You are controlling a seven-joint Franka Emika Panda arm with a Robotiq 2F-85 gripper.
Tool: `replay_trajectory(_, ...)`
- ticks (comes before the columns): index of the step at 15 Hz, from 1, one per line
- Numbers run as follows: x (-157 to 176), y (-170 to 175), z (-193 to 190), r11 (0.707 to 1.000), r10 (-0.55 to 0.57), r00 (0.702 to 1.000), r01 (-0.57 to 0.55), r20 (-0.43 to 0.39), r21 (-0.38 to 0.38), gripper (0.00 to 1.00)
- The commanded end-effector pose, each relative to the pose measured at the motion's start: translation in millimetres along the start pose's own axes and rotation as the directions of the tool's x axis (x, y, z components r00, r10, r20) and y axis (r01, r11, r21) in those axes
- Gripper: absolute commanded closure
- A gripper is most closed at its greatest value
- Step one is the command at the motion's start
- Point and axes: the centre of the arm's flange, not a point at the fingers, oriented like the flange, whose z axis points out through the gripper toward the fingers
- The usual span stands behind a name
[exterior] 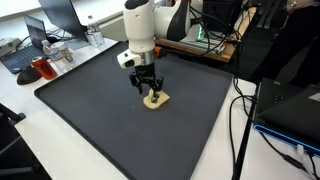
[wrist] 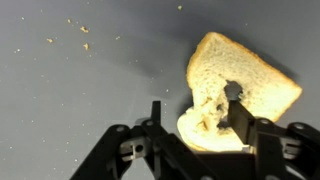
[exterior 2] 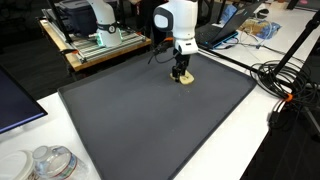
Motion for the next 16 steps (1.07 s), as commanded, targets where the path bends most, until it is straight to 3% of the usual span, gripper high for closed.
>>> replay_trajectory(1, 1.5, -2.4, -18.7, 1.0, 0.006, 1.0, -0.006, 0.02, -0.004, 0.0)
replay_trajectory(13, 10.6, -22.2, -62.9, 0.997, 0.069, 0.998, -0.069, -0.004, -0.015, 0.0)
replay_trajectory(16, 14.6, -35.3, -72.8, 0.99, 0.109, 0.994, -0.11, -0.028, -0.083, 0.0)
